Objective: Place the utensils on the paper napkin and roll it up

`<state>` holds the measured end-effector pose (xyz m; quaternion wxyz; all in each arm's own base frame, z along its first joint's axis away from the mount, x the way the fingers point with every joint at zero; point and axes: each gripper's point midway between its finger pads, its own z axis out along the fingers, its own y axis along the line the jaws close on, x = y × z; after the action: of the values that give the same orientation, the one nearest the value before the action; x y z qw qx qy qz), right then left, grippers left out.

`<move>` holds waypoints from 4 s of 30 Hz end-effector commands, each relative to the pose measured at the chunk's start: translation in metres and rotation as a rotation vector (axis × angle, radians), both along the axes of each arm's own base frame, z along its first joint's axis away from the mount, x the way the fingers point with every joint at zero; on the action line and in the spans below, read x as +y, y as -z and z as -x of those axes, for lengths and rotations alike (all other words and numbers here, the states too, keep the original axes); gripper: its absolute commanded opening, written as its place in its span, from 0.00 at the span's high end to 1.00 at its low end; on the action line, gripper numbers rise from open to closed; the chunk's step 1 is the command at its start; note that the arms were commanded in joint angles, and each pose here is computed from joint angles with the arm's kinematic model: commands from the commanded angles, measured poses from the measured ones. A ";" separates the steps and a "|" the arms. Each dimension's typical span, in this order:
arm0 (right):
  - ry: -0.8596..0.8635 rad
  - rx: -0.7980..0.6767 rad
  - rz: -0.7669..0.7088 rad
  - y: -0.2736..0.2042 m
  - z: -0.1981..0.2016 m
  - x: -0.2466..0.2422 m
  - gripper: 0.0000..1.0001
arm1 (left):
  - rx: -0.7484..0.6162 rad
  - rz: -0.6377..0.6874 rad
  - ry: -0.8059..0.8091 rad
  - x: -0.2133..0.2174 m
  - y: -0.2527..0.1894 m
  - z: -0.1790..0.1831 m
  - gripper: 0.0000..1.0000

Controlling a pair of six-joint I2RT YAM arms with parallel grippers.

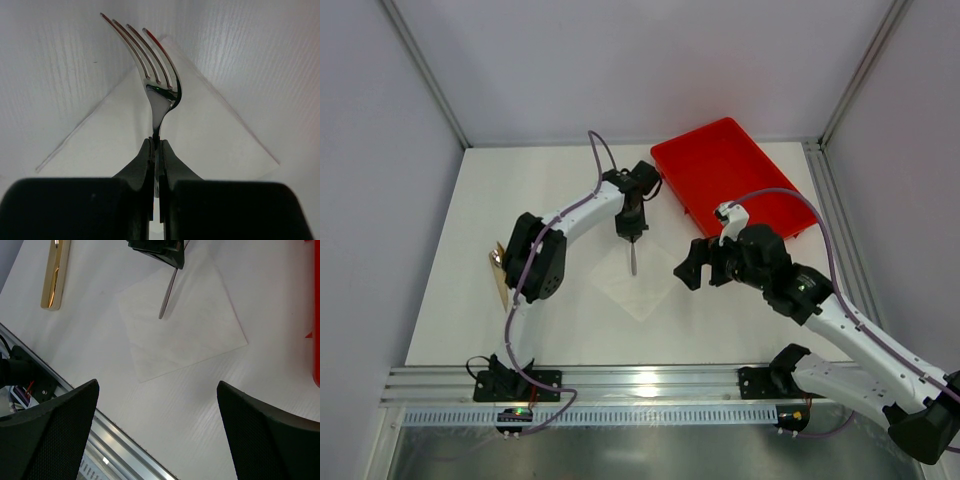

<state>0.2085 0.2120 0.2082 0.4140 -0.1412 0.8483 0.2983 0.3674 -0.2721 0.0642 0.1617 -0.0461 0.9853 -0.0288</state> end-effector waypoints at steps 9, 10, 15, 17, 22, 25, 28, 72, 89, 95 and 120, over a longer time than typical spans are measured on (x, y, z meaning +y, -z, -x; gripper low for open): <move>0.007 -0.058 -0.018 -0.017 -0.004 -0.002 0.00 | 0.041 0.009 -0.027 -0.002 0.009 0.005 1.00; 0.009 -0.055 -0.016 -0.017 -0.004 -0.002 0.00 | 0.040 0.008 -0.031 -0.001 0.008 0.005 1.00; 0.003 -0.045 -0.027 -0.013 -0.004 0.001 0.00 | 0.052 -0.005 -0.037 0.000 0.010 0.008 1.00; 0.001 -0.041 -0.029 -0.013 -0.003 0.001 0.00 | 0.066 -0.023 -0.038 0.003 0.014 0.011 1.00; 0.000 -0.042 -0.030 -0.013 -0.003 0.002 0.00 | 0.077 -0.047 -0.034 0.006 0.018 0.018 1.00; -0.002 -0.039 -0.035 -0.013 -0.003 0.003 0.00 | 0.080 -0.043 -0.037 0.005 0.020 0.021 1.00; -0.006 -0.039 -0.039 -0.013 -0.002 0.003 0.00 | 0.087 -0.049 -0.036 0.005 0.024 0.023 1.00; -0.059 -0.037 -0.095 -0.018 0.005 0.013 0.00 | -0.085 -0.148 -0.265 0.194 -0.067 0.041 0.78; -0.064 -0.065 -0.074 -0.016 0.003 0.010 0.00 | 0.051 -0.291 -0.464 0.316 -0.023 0.100 0.73; -0.065 -0.071 -0.073 -0.018 0.004 0.009 0.00 | 0.076 -0.283 -0.484 0.332 -0.001 0.106 0.71; -0.054 -0.067 -0.061 -0.014 0.001 0.009 0.00 | 0.150 -0.179 -0.443 0.337 0.040 0.093 0.65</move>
<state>0.2014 0.2202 0.2151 0.4188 -0.1612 0.8304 0.3302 0.2637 0.0640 0.0258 0.0853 -0.2543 0.9573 0.1079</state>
